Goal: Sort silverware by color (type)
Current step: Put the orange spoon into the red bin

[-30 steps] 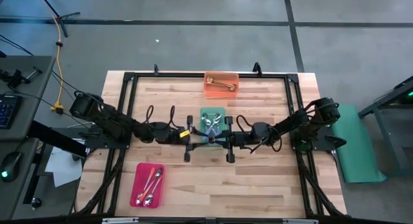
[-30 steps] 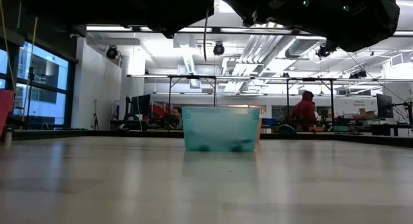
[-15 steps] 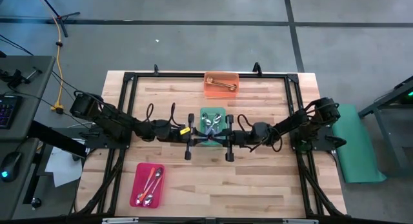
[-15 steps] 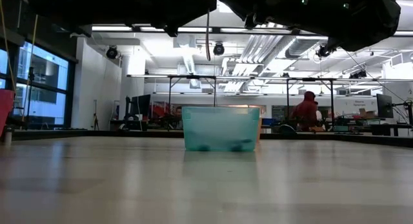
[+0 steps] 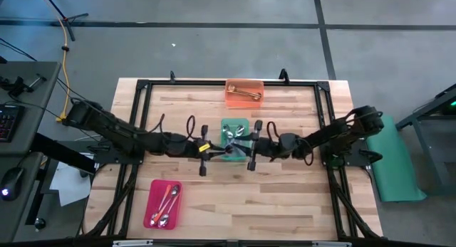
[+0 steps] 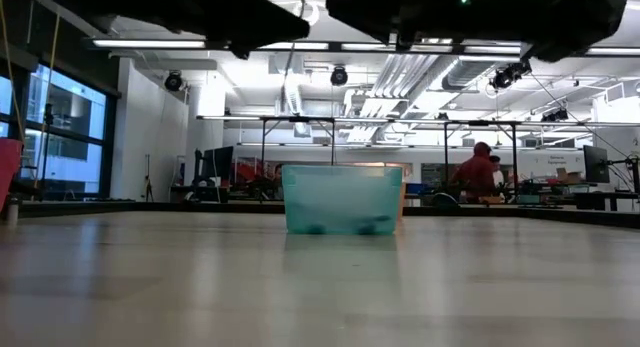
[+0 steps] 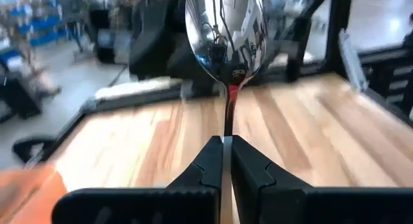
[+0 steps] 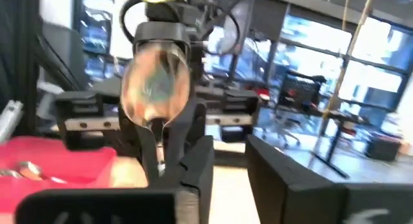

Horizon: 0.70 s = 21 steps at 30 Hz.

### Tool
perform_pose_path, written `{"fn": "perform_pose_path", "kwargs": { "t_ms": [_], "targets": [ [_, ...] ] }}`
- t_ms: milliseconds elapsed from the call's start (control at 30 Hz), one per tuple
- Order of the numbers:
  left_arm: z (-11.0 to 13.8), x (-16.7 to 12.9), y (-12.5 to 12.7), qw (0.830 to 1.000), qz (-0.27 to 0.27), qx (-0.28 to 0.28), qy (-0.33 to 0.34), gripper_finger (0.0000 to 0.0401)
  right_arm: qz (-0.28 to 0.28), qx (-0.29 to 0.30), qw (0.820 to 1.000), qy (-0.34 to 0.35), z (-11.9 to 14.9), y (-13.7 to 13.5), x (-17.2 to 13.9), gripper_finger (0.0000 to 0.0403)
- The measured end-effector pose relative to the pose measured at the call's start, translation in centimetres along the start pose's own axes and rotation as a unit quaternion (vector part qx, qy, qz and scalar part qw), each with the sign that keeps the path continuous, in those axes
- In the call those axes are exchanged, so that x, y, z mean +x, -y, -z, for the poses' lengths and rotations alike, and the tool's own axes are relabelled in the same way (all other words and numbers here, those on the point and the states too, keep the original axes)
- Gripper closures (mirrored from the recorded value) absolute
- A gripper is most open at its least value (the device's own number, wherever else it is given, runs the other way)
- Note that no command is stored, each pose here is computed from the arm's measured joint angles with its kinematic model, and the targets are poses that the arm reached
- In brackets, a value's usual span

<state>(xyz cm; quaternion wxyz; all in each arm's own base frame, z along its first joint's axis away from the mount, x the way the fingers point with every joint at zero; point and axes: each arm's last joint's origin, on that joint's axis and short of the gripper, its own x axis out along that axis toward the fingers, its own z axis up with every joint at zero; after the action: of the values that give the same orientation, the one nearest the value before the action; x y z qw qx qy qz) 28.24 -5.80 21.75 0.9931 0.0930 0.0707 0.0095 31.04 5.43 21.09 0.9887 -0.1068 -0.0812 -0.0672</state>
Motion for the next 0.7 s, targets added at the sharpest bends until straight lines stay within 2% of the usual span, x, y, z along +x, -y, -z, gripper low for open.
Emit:
{"fn": "perform_pose_path", "kwargs": {
  "t_ms": [100,200,400,500,700],
  "targets": [
    [-0.2,-0.9,0.2,0.999,-0.009,-0.014,-0.031,0.0398,0.011,-0.009,1.0,-0.022,-0.8,0.1,-0.4,0.0312],
    [-0.5,-2.3,0.6,0.997,-0.009,-0.042,-0.063,0.0398,0.018,-0.028,0.998,-0.053,-1.3,0.1,-0.9,0.0312],
    [-2.0,-5.7,2.0,0.986,-0.004,-0.112,-0.127,0.0398,0.027,-0.059,0.99,-0.126,-1.5,0.1,-1.9,0.036],
    [-3.2,-7.3,3.3,0.973,-0.015,-0.141,-0.18,0.0398,0.018,-0.063,0.984,-0.164,-1.0,0.1,-2.3,0.0394],
    [-5.2,-9.7,6.1,0.934,-0.031,-0.21,-0.289,0.0399,0.022,-0.045,0.975,-0.216,0.1,0.5,-2.6,0.0397]
  ]
}}
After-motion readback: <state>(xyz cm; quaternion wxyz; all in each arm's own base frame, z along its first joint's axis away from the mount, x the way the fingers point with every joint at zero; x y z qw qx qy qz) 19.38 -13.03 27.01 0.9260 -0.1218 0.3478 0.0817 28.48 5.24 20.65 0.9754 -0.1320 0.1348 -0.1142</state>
